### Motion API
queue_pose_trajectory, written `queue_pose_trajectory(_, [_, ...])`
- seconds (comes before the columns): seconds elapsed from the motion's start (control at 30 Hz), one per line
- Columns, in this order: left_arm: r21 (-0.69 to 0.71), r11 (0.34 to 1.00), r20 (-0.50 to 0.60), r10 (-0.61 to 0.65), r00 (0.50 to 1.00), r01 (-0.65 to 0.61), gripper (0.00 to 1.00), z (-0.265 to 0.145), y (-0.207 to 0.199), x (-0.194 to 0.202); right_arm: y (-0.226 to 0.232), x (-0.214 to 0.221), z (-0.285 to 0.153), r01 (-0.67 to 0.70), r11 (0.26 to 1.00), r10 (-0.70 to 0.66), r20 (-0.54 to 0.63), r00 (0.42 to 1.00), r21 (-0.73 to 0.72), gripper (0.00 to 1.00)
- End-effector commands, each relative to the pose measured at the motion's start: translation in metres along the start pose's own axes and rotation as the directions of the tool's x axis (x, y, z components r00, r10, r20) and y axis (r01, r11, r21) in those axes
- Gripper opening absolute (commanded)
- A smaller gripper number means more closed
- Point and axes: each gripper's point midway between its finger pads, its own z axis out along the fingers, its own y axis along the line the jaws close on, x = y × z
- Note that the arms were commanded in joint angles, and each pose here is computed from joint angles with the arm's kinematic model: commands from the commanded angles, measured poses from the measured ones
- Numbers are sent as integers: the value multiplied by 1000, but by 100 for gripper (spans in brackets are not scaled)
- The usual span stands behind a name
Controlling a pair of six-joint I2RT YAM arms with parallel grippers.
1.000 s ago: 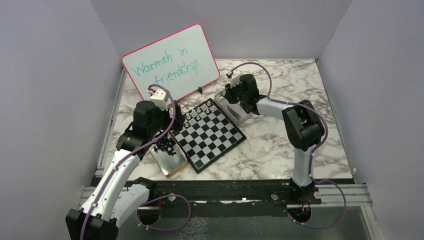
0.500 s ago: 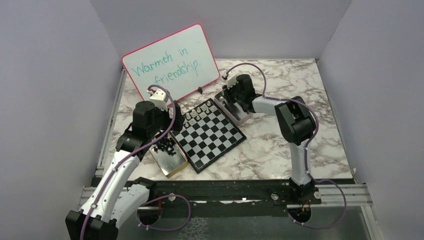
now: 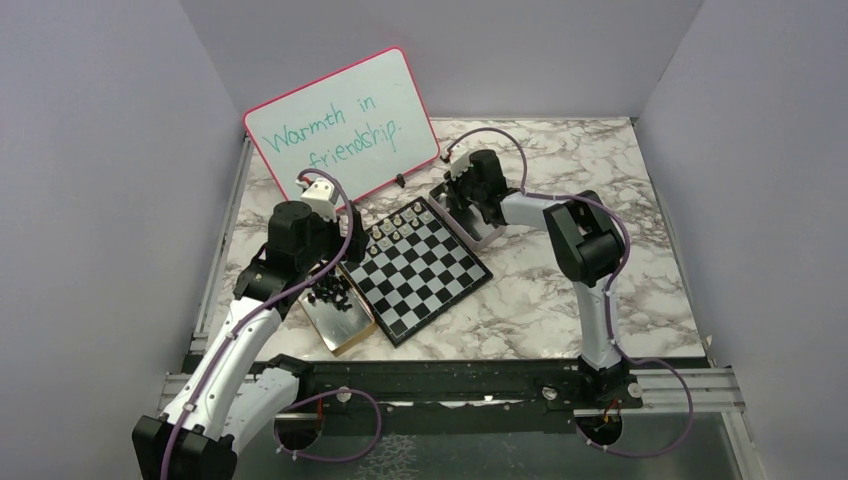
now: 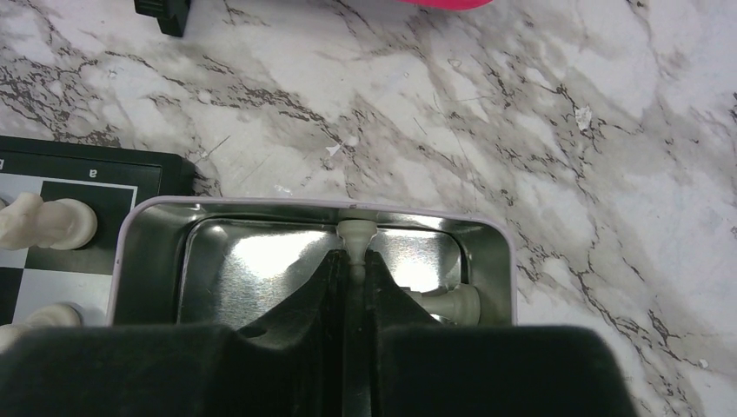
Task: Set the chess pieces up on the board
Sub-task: Pick up the chess piece from the storage box.
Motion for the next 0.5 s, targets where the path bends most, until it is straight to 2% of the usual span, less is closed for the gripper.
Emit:
queue_pose_trajectory(0.0, [22,1000,23,15,1000,-15,92,3,-4,-5,0,-2,2,22,1000,-21,22,1000,0,10])
queue_pose_trajectory(0.23, [24,1000,18,14,1000,-14,89,4,-4,-5,-8,-30,-25,2,999,-4,46,999,43,2])
queue_pose_trajectory(0.37, [22,1000,24,16,1000,-16,88,3,-4,-6,-6,-54,-51,-25,999,22,68,997,38,1])
queue_pose_trajectory(0.47, [23,1000,26,17,1000,-18,88,3,-4,-6,-4,-64,-69,-86,996,85,34,996,35,1])
